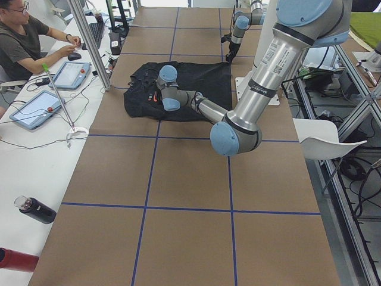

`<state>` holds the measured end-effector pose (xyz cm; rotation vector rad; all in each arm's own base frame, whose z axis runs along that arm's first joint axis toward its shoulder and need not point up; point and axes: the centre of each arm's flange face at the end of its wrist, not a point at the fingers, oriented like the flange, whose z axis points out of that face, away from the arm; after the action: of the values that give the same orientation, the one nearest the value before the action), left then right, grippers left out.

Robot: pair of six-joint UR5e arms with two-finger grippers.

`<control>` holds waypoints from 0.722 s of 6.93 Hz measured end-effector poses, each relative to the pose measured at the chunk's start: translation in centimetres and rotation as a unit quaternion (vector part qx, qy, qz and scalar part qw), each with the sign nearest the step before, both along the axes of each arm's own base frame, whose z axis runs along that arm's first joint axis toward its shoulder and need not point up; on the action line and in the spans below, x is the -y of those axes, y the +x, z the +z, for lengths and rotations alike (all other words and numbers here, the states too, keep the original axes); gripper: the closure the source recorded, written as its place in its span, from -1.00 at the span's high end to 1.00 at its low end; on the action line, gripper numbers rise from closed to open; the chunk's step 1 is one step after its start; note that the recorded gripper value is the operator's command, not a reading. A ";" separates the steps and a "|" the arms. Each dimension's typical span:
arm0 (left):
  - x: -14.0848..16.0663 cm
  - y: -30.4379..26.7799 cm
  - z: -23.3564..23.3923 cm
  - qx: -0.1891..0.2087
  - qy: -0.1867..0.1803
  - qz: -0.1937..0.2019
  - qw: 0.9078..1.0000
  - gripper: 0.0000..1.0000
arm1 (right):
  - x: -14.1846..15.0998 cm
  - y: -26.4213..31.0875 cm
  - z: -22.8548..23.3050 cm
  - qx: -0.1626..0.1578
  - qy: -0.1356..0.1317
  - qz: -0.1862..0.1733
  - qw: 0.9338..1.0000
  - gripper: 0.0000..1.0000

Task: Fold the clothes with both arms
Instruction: 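Move the left gripper to the other hem corner nearest the robot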

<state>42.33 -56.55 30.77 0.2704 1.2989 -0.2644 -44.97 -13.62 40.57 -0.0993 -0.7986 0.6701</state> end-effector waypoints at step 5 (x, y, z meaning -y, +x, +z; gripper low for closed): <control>-2.5 -1.7 0.0 -0.028 -0.036 -0.007 0.999 0.99 | -0.2 2.6 -2.3 0.021 -0.014 -0.015 1.000 -1.00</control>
<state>40.59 -54.04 30.76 0.2122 1.3395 -0.3321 -42.37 -13.39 38.31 -0.1511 -0.8267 0.6537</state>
